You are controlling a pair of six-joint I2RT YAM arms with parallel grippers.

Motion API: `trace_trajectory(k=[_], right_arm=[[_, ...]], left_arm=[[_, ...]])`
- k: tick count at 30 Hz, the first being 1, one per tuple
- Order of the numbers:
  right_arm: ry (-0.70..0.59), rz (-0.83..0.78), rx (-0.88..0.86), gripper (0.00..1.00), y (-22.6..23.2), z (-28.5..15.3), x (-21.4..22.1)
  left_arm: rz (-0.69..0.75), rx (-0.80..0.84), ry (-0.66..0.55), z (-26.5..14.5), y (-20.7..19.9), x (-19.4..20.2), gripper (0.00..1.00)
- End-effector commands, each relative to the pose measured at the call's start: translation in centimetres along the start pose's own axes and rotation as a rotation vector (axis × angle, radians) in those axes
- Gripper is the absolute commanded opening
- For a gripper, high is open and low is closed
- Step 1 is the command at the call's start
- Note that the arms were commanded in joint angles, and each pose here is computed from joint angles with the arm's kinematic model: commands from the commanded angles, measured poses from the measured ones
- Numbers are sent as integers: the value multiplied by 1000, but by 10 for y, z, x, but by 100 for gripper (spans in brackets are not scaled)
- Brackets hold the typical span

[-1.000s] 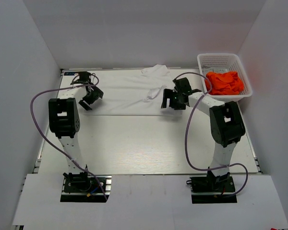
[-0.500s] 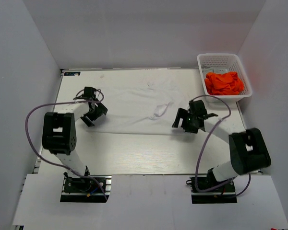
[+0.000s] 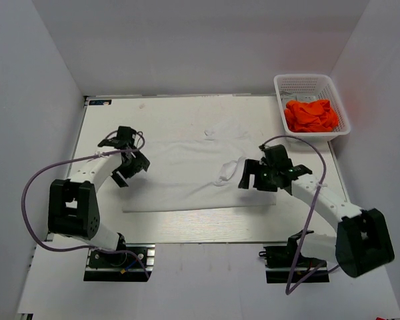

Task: Fold and stack the t-shirts
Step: Fold the flattened tshirt in 1/3 of the way

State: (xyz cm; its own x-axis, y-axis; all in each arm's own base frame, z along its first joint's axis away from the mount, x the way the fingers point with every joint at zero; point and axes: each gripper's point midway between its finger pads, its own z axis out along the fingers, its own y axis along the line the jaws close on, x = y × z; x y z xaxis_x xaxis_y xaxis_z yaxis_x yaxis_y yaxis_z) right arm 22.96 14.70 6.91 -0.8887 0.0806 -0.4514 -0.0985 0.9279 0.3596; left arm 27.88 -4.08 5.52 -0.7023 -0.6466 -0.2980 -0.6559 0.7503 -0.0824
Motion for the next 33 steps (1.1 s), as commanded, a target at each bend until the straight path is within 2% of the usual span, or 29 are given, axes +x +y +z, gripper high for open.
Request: trace_trajectory(k=[1, 5, 10, 17, 25, 29, 30, 31, 33], right_arm=[[25, -125, -223, 90, 53, 18, -16], [1, -175, -289, 90, 81, 37, -37], [15, -207, -324, 90, 103, 60, -58], [72, -190, -374, 90, 119, 85, -66], [-42, -165, -412, 90, 143, 103, -117], [-80, -185, -297, 90, 135, 114, -147], [-108, -199, -290, 90, 139, 109, -158], [-87, -199, -254, 90, 133, 108, -151], [-166, -216, -180, 90, 122, 86, -163]], left_arm=[[-56, 32, -185, -26, -23, -54, 100], [-86, 78, -225, -33, -38, -75, 100], [-97, 19, -254, -31, -32, -84, 100], [-92, -58, -285, -26, -34, -101, 100], [-86, -90, -286, -22, -35, -107, 100], [-78, -85, -291, -24, -36, -109, 100], [-78, -85, -291, -24, -36, -109, 100], [-78, -79, -285, -24, -37, -108, 100], [-74, -86, -278, -20, -35, -104, 100]])
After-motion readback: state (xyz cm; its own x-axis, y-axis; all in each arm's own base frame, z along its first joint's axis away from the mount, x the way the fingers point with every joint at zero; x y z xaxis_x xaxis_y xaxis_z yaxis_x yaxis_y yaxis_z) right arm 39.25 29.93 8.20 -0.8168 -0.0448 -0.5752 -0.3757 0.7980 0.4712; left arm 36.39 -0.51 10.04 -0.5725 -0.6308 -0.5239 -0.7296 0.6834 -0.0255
